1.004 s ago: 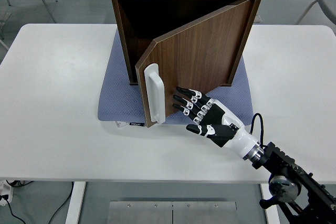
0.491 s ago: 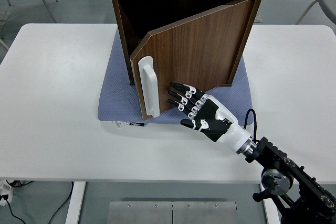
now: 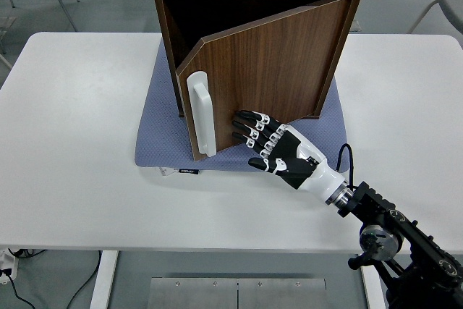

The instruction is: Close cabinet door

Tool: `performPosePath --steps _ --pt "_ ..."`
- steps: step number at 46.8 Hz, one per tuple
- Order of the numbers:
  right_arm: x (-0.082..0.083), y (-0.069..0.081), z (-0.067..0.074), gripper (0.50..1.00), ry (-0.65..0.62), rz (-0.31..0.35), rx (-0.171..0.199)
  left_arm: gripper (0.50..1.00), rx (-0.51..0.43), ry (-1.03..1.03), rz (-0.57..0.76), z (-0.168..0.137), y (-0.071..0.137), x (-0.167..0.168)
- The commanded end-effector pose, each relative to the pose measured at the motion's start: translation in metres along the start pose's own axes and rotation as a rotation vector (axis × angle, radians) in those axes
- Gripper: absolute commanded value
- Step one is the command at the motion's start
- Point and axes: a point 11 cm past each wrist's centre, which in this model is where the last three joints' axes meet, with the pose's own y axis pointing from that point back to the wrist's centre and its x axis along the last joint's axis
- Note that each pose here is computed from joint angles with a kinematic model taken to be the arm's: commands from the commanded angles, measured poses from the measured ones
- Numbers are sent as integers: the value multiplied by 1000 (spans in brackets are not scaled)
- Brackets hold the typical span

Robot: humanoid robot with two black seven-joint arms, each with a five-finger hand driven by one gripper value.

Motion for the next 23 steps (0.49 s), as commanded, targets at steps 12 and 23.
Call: performPosePath --steps 12,23 --pt "8 -2 0 1000 8 15 -12 1000 0 0 0 0 0 0" --pt "16 -8 -8 1000 23 23 -4 1000 0 0 0 0 0 0"
